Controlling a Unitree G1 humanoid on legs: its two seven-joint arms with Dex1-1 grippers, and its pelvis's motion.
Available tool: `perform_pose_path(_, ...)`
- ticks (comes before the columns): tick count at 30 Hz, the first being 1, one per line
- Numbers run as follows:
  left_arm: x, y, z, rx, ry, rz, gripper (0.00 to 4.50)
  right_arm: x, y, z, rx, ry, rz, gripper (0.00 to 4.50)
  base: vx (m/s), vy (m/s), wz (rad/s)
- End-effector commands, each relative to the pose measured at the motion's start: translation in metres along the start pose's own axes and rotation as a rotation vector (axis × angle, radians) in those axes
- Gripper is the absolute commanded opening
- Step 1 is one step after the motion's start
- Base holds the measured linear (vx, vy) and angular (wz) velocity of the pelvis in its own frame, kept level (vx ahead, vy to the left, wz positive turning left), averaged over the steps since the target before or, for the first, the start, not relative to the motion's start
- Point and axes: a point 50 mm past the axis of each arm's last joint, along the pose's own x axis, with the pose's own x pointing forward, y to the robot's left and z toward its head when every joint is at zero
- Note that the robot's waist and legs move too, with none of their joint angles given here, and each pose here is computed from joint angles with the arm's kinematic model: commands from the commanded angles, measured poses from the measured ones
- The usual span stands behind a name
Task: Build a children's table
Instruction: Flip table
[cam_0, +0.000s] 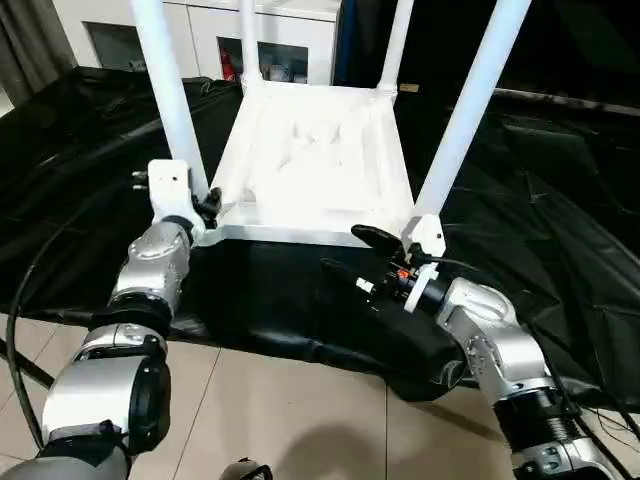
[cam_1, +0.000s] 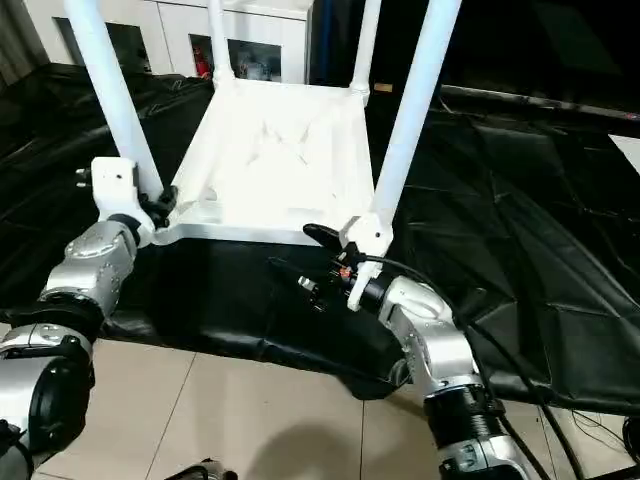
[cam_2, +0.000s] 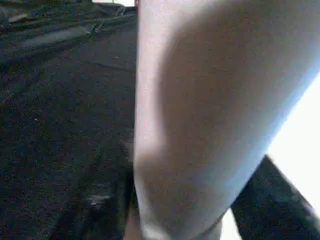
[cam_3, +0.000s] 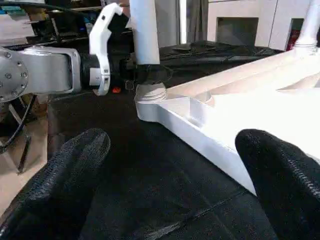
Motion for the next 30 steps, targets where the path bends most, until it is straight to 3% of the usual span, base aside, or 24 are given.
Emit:
perform_pose_path(1,0.002,-0.001,0.008,-0.063,-0.025,-0.003,2.33,0.001,-0.002,0.002,-0.009,-0.002,-0.002,4.5,0.0,0.0,0.0)
perform_pose_path(11,0.004,-0.009,0.006,-0.162,-0.029,-0.025,2.19,0.001,-0.002,0.0,-0.008,-0.001,-0.015,4.5,0.0,0.0,0.0)
perform_pose_path(13,0.004,-0.012,0.007,-0.202,-0.033,-0.024,2.18,0.001,-0.004,-0.001,0.0,0.002,-0.039,4.5,0.0,0.0,0.0)
perform_pose_path(14,0.005,-0.019,0.007,-0.313,-0.038,-0.03,2.18,0.0,-0.01,-0.005,0.016,0.032,-0.109,4.5,0.0,0.0,0.0)
perform_pose_path(15,0.005,-0.019,0.007,-0.313,-0.038,-0.03,2.18,0.0,-0.01,-0.005,0.016,0.032,-0.109,4.5,0.0,0.0,0.0)
perform_pose_path(18,0.004,-0.047,0.006,-0.432,-0.042,-0.104,2.18,0.0,-0.02,-0.017,0.073,0.093,-0.237,4.5,0.0,0.0,0.0)
perform_pose_path(19,0.003,-0.049,0.006,-0.436,-0.042,-0.11,2.18,0.001,-0.02,-0.018,0.078,0.094,-0.242,4.5,0.0,0.0,0.0)
perform_pose_path(20,0.001,-0.063,0.003,-0.466,-0.035,-0.137,2.18,0.002,-0.023,-0.022,0.115,0.102,-0.288,4.5,0.0,0.0,0.0)
perform_pose_path(22,-0.001,-0.071,0.002,-0.494,-0.028,-0.146,2.18,0.002,-0.024,-0.023,0.141,0.103,-0.318,4.5,0.0,0.0,0.0)
perform_pose_path(26,-0.01,-0.098,0.001,-0.596,-0.021,-0.176,2.18,0.007,-0.028,-0.018,0.233,0.027,-0.352,4.5,0.0,0.0,0.0)
perform_pose_path(30,-0.017,-0.109,0.001,-0.589,-0.014,-0.209,2.17,0.012,-0.037,-0.008,0.308,-0.069,-0.403,4.5,0.0,0.0,0.0)
